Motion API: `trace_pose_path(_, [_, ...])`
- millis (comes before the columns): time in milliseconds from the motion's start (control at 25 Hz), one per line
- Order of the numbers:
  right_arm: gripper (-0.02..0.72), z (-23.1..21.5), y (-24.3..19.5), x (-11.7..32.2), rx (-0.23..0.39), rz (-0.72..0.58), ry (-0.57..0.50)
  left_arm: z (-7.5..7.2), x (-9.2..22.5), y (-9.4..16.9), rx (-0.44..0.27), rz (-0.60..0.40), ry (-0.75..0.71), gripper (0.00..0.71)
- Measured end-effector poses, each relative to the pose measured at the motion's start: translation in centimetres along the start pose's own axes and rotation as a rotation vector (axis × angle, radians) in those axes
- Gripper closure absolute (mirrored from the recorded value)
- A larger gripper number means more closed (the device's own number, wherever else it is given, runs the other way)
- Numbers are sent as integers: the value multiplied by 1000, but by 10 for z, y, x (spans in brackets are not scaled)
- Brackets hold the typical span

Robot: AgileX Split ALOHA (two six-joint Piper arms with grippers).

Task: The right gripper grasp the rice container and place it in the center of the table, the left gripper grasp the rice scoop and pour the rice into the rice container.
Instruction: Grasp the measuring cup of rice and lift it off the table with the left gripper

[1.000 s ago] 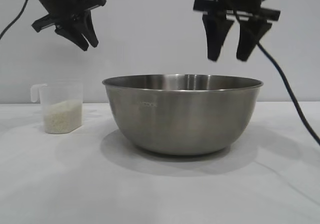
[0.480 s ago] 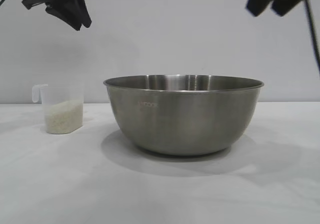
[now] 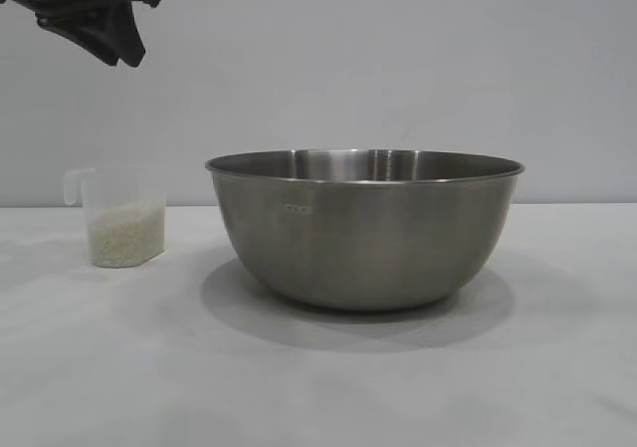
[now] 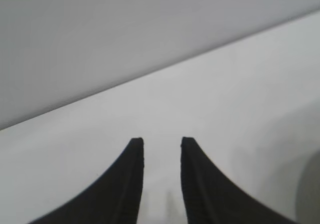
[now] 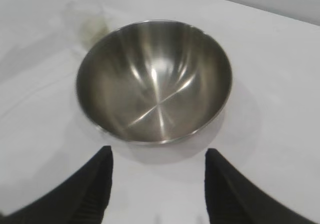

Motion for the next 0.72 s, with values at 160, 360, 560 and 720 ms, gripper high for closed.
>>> trace_pose_path(160, [313, -10, 6, 8, 103, 19, -72, -12, 12, 11, 49, 21, -11, 557])
trace_pose_path(360, [313, -14, 12, 22, 150, -40, -105, -15, 43, 15, -37, 105, 323, 557])
trace_pose_path(560, [313, -15, 21, 37, 162, -203, -139, -15, 60, 18, -106, 155, 355, 557])
trace_pose_path(720, [313, -16, 28, 40, 173, -272, -151, -13, 58, 19, -115, 145, 338, 557])
Point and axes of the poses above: a point on each arm's last joint axis where the gripper is mounted, y pointing back along that axis away from the gripper, z along the wrist's bending axis when the last joint is at zero, x = y × z, the point moved 2 cm from there along -y, pointing out along that axis toward the gripper, and after that the axes turned 10 degrees about -y, right-handed, at the moved point
